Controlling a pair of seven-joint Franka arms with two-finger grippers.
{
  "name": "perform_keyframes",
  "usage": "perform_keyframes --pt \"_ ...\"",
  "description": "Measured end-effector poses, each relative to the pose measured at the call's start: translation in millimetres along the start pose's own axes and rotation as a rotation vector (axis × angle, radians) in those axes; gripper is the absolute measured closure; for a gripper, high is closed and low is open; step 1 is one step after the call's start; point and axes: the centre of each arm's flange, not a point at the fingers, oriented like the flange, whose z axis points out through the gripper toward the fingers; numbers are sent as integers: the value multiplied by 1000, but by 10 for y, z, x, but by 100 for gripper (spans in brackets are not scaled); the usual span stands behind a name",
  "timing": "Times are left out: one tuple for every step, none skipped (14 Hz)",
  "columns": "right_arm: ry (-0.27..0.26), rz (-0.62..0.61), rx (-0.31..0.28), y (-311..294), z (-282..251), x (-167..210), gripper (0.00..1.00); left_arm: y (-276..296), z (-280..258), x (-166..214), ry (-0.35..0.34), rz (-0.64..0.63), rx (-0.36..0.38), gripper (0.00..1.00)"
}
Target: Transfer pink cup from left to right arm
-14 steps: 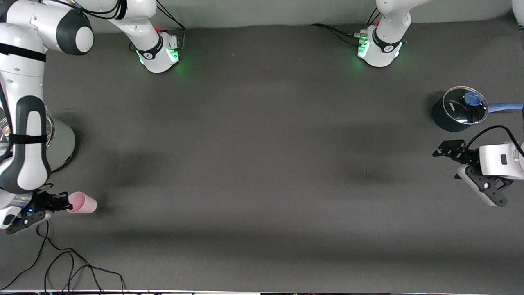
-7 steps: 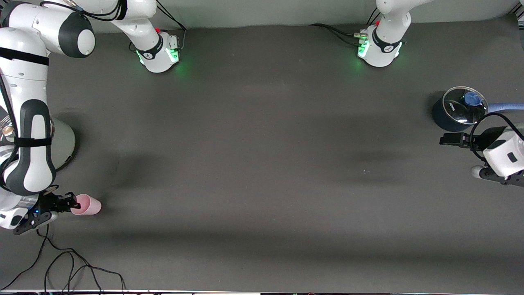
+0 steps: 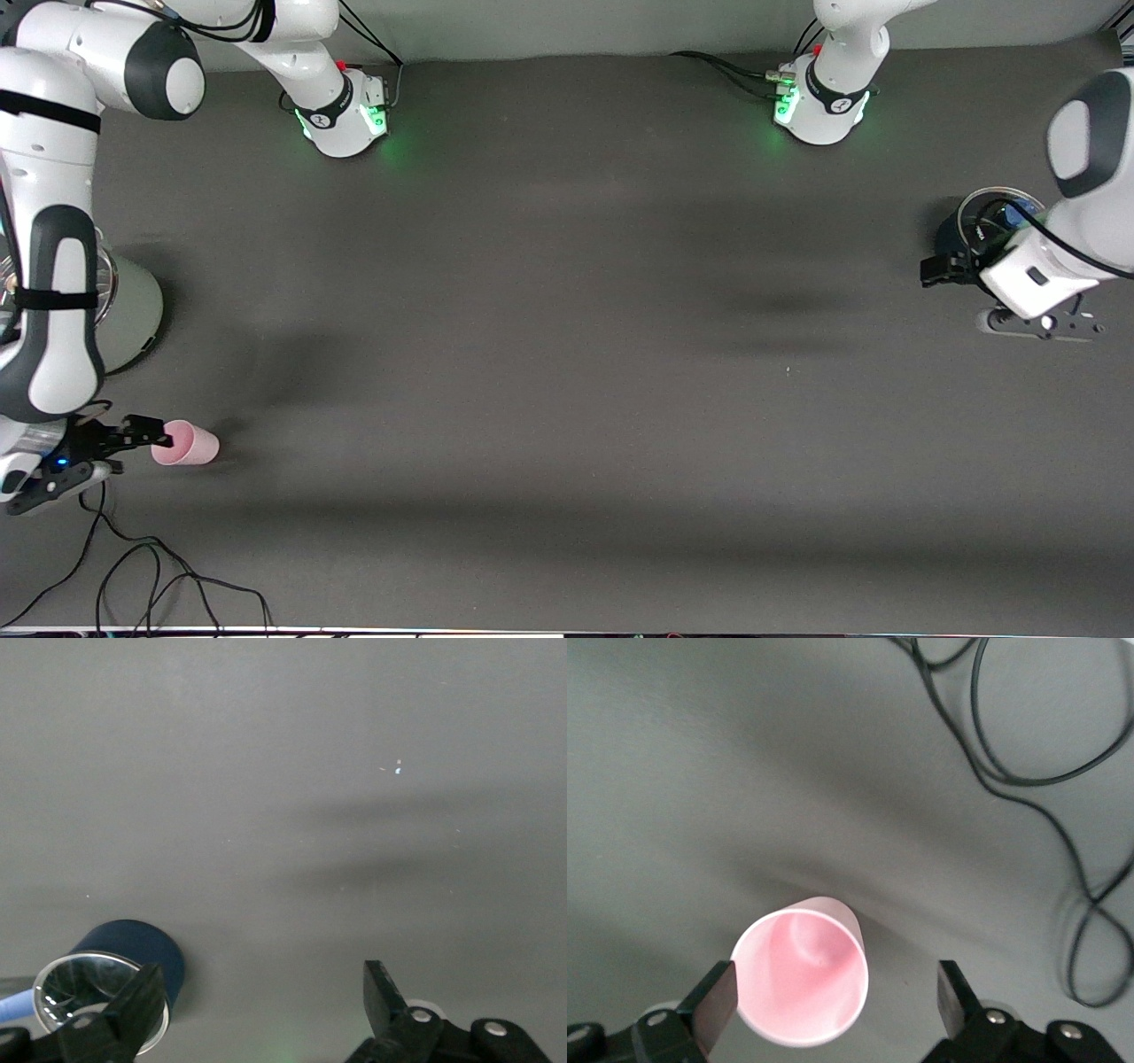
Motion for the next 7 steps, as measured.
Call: perform_keyframes --pt "-8 -17 -15 -20 -251 10 0 41 49 -84 10 -14 12 0" --pt "-19 -34 -28 -52 -526 3 0 84 48 -153 16 -19 22 0" --pt "-33 -43 -33 -104 -819 -23 0 130 -19 -201 27 -19 30 0" --pt "-46 -41 -27 -179 -1095 -60 0 188 -134 -244 38 -15 38 0" --pt "-57 -29 -16 -288 -1364 -90 0 264 -282 -295 39 -12 46 0" --pt "-68 -14 -3 -446 -1612 -90 0 342 -444 -346 39 -14 54 0" --pt "-84 12 10 -665 -1827 -50 0 401 -589 -391 40 -16 59 0"
